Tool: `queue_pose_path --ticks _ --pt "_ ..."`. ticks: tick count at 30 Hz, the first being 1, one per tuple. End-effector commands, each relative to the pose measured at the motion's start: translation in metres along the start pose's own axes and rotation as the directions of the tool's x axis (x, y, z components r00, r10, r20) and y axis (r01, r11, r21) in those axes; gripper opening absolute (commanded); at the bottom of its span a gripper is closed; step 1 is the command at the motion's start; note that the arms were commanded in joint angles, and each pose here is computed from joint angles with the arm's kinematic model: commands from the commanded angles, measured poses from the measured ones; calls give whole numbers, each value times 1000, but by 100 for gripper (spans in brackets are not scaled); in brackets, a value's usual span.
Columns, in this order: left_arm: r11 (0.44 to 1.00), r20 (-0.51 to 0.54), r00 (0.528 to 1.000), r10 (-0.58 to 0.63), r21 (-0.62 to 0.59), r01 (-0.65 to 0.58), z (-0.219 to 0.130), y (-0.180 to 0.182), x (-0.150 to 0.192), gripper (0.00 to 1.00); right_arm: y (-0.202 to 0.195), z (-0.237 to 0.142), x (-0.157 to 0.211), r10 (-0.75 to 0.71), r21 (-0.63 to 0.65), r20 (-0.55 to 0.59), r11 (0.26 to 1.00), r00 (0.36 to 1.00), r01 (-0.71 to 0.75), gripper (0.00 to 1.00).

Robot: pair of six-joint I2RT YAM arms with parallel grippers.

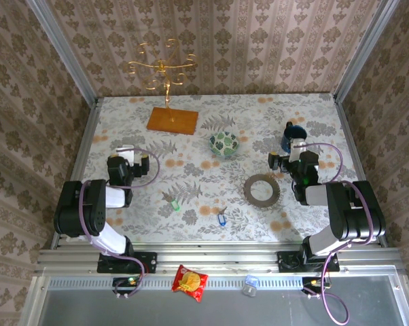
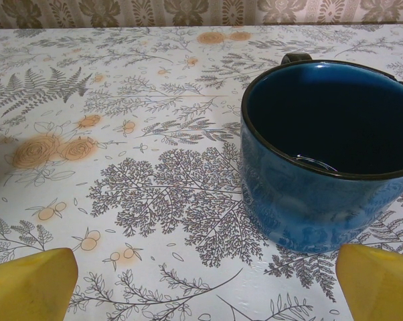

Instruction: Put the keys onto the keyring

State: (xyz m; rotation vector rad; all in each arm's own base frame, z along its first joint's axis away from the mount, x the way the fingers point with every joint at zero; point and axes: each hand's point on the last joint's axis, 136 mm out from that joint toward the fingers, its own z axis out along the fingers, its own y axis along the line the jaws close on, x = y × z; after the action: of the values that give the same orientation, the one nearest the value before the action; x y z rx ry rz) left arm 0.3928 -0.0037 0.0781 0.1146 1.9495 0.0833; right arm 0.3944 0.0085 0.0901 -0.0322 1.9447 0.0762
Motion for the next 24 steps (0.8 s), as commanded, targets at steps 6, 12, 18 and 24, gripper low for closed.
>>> queue_pose_path --ticks 6,12,18,24 --pt "1000 73 997 -4 12 3 -3 0 -23 100 1 0 -12 4 -7 24 1000 1000 -4 100" --pt "999 106 994 -24 -37 29 -32 13 -56 100 1 -17 -52 49 10 -57 999 997 -48 100" --pt "998 173 984 -49 -20 53 -52 14 -98 100 0 -37 -68 303 50 -86 953 949 -299 100" --pt "985 135 978 -160 83 149 -64 -1 -106 100 -2 -57 -44 542 171 -194 840 818 -516 92"
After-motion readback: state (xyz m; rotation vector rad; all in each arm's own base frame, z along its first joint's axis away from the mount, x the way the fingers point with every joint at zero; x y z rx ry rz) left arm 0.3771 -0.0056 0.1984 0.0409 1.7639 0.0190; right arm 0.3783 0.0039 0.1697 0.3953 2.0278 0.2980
